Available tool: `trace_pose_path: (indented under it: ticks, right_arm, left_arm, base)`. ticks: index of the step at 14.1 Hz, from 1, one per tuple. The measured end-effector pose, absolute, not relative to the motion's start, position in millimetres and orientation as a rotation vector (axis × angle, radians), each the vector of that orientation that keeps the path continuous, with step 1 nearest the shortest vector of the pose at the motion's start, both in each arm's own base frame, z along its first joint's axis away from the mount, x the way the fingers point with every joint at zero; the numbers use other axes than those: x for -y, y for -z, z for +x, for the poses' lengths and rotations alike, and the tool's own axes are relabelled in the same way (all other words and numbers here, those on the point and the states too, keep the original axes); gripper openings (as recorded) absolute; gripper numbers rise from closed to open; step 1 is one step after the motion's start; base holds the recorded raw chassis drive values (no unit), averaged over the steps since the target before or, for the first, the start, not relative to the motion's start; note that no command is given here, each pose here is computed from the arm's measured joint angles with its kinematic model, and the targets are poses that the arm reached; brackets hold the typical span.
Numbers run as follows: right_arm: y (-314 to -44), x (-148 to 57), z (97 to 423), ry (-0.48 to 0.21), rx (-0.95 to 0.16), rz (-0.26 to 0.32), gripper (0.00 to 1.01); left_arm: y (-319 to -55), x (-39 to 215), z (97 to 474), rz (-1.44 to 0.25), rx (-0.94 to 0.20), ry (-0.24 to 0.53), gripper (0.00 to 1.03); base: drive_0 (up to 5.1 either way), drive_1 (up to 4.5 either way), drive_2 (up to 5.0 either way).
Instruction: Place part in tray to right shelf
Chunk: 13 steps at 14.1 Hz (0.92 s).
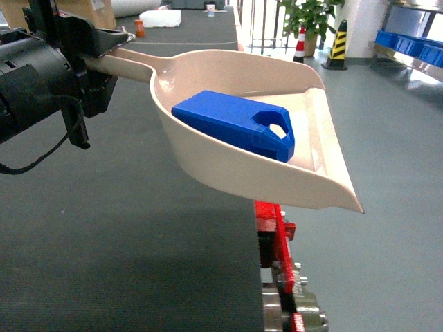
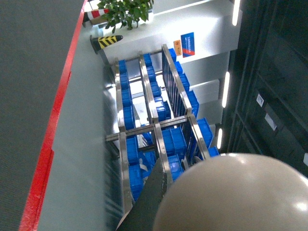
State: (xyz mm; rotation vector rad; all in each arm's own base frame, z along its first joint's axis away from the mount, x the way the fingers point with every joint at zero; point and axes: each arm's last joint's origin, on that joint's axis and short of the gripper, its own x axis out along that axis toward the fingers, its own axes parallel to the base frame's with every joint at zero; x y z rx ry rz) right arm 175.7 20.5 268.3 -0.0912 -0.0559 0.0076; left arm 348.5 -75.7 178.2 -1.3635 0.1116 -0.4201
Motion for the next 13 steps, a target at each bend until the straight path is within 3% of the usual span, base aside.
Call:
trace_pose_path:
  ticks: [13]
  right_arm:
    - [-268.3,-20.6,175.7,-0.008,0.056,-0.091,0.98]
  left_arm:
    - [-178.3,75.4,348.5,-1.365,-0.110,0.420,0.13]
  base:
    - [5.0,-2.37,-2.4]
